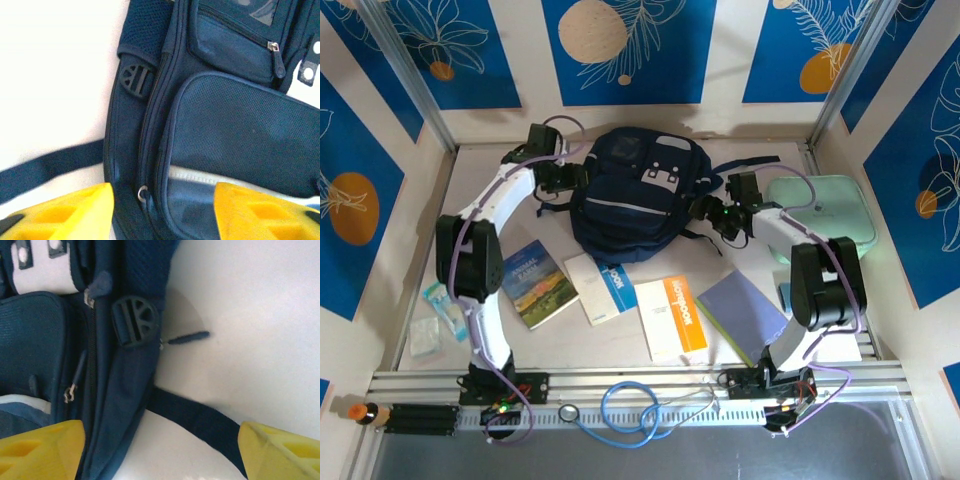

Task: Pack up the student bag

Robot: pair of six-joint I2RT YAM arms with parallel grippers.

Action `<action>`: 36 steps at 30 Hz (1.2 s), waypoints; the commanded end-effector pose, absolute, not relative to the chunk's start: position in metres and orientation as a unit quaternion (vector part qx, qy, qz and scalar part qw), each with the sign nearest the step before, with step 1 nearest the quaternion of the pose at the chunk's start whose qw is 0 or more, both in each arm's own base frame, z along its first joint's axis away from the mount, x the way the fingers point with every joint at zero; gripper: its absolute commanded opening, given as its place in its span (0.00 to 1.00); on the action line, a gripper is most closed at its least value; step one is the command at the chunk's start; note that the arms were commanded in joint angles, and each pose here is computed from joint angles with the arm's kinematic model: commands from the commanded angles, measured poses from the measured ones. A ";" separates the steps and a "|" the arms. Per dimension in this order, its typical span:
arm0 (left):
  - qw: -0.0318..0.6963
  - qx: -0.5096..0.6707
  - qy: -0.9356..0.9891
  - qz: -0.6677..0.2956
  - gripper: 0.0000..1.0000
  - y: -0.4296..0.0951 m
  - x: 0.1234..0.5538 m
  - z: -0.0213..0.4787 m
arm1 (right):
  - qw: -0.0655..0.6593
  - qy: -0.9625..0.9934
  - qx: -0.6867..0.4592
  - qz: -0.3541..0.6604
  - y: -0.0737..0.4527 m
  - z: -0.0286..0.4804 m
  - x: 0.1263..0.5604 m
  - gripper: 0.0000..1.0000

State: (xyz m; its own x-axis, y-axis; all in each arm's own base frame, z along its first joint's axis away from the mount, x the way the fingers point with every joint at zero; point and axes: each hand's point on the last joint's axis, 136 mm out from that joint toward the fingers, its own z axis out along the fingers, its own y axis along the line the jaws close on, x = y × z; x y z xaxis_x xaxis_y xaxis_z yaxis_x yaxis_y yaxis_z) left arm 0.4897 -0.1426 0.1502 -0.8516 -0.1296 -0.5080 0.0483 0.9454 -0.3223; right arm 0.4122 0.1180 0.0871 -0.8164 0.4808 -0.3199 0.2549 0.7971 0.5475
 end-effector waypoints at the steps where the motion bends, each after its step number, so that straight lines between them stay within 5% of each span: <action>1: 0.290 -0.046 0.936 -0.194 0.61 -0.152 0.456 0.180 | 0.232 0.910 0.205 0.276 0.128 0.098 0.433 0.76; 7: 0.244 -0.070 0.934 -0.252 0.70 -0.192 0.382 0.151 | 0.218 0.916 0.196 0.274 0.135 0.085 0.464 0.69; 12: 0.218 -0.098 0.919 -0.312 0.72 -0.224 0.349 0.128 | 0.192 0.929 0.205 0.241 0.128 0.064 0.476 0.76; 30: 0.234 -0.147 0.902 -0.332 0.72 -0.258 0.360 0.085 | 0.159 0.915 0.132 0.346 0.146 0.059 0.516 0.71; 36: 0.248 -0.177 0.913 -0.273 0.72 -0.237 0.362 0.073 | 0.142 0.909 0.137 0.367 0.151 0.056 0.527 0.50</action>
State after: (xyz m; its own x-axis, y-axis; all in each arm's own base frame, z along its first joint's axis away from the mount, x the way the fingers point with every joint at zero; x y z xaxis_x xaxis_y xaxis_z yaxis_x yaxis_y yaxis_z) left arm 0.3550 -0.2497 0.0802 -0.8501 -0.4178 -0.3206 -0.1311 0.7575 -0.6396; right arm 0.5261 0.1434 0.0533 -0.9064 0.3750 -0.1947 0.1556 0.7246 0.6714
